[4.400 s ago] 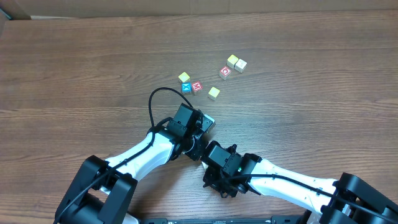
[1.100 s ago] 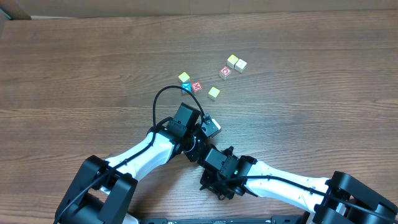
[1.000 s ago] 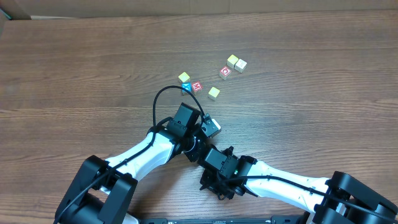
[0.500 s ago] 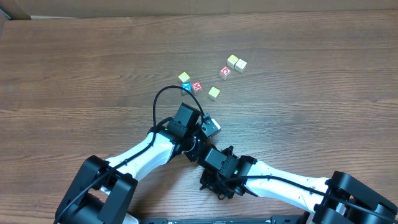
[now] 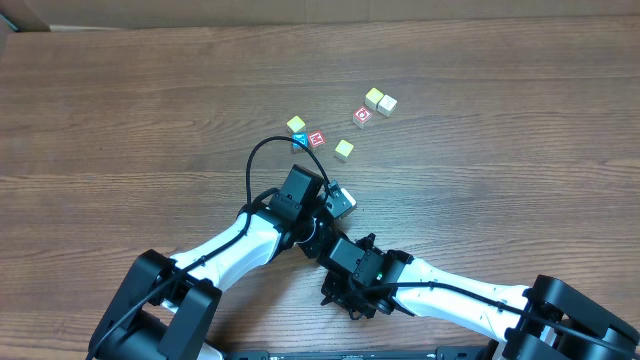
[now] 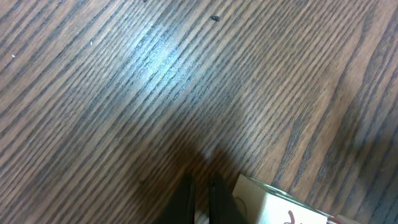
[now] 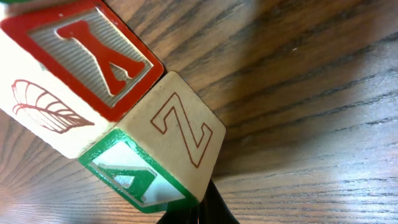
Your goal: Flip 3 blocks
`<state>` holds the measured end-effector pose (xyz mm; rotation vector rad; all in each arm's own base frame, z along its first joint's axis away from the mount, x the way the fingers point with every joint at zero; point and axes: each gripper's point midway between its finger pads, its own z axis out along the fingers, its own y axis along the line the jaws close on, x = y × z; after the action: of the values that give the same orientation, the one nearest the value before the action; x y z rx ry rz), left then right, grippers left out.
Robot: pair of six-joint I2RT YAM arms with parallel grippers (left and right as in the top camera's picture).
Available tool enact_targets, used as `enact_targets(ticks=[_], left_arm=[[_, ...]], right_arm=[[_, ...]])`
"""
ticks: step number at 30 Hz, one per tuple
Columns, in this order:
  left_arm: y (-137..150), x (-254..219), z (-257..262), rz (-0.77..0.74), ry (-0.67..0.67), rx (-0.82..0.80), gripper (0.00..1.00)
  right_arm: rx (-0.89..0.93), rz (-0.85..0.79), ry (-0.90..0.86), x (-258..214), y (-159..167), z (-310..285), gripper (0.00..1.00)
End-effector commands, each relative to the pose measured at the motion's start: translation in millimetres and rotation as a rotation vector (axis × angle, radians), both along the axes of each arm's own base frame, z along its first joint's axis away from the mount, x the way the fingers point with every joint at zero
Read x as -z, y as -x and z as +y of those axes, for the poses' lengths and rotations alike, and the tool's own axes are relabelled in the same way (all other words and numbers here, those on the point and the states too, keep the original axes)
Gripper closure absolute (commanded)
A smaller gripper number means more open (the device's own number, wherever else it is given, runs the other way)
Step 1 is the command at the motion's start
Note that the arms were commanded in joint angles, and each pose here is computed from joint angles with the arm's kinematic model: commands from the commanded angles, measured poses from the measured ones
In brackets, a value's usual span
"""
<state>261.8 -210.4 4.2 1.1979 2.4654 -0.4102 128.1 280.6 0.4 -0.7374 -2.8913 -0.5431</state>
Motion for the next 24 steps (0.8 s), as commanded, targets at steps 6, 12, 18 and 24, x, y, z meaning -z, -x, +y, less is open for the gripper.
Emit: enact_targets(ticks=[6, 12, 18, 24], left_arm=[[1.2, 3.3, -2.6, 0.009, -0.006, -0.007, 0.96], [0.0, 3.7, -1.0, 0.004, -0.016, -0.012, 0.96], [-1.9, 3.8, 0.2, -0.004, -0.022, -0.018, 0.96], [-7.4, 2.7, 0.5, -0.023, -0.023, -0.041, 0.96]], right_arm=[[0.010, -0.015, 0.012, 2.4, -4.0, -1.3, 0.96], [0.010, -0.015, 0.012, 2.4, -4.0, -1.3, 0.96], [0.010, -0.015, 0.012, 2.4, -4.0, -1.3, 0.96], [0.009, -0.015, 0.013, 2.4, -3.9, -1.4, 0.96]])
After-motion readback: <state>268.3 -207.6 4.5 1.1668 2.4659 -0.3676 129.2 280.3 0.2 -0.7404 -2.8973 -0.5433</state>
